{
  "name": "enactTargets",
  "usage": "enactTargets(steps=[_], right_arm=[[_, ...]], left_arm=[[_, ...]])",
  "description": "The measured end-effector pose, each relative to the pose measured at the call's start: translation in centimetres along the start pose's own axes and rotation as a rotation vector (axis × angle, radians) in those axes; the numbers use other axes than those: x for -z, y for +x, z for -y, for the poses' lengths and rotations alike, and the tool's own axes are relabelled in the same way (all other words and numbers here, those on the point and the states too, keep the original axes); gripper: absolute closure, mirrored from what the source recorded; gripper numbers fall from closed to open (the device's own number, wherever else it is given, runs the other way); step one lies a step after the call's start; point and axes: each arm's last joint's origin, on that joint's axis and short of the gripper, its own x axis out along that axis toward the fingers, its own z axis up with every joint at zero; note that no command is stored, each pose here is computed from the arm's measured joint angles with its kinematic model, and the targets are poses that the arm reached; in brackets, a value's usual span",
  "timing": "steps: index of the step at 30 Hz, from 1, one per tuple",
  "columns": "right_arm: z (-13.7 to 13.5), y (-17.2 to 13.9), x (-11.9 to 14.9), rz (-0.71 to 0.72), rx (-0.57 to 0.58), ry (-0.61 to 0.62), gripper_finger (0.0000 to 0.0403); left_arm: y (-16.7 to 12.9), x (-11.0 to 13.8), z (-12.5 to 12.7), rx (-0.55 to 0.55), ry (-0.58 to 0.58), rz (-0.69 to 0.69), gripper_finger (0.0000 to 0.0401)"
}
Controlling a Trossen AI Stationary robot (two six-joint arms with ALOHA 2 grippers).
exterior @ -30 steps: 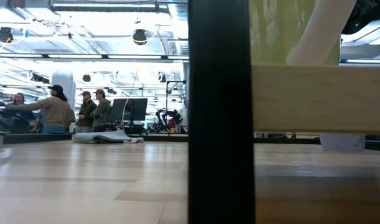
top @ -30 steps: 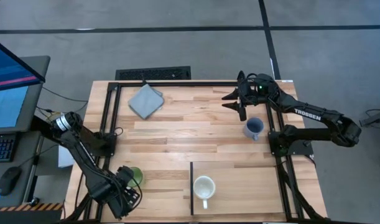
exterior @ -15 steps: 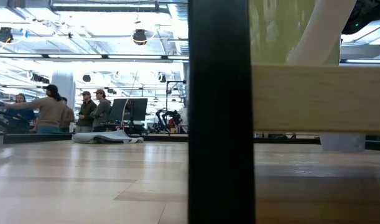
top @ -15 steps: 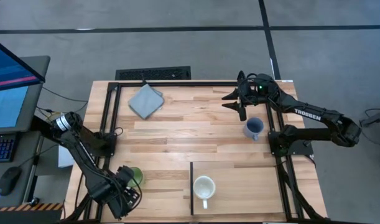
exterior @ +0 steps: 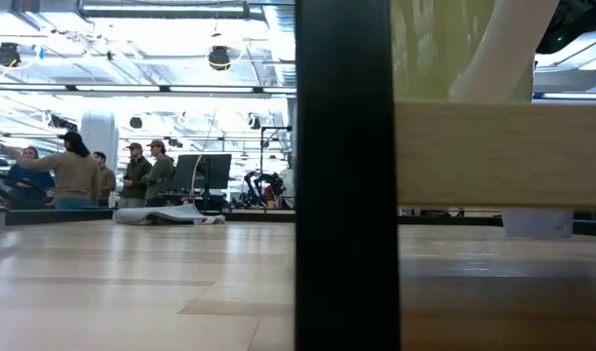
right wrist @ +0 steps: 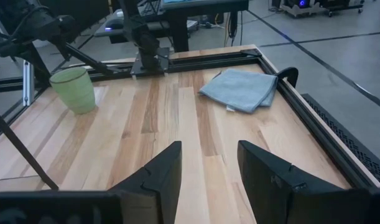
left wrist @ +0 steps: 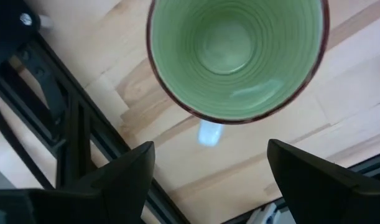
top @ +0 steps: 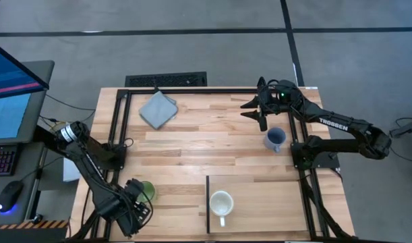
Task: Stack small to large cups/mugs on shelf
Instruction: Put the green cup on the table
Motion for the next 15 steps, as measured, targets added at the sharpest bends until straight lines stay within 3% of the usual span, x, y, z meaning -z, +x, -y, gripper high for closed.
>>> enactTargets(steps=[15], right_arm=[[-0.03,0.0,0.17,-0.015,-0.003,0.021,0.0225]], left_arm=[[0.43,0.42,0.55,0.039,-0.038,0.037,0.0097]])
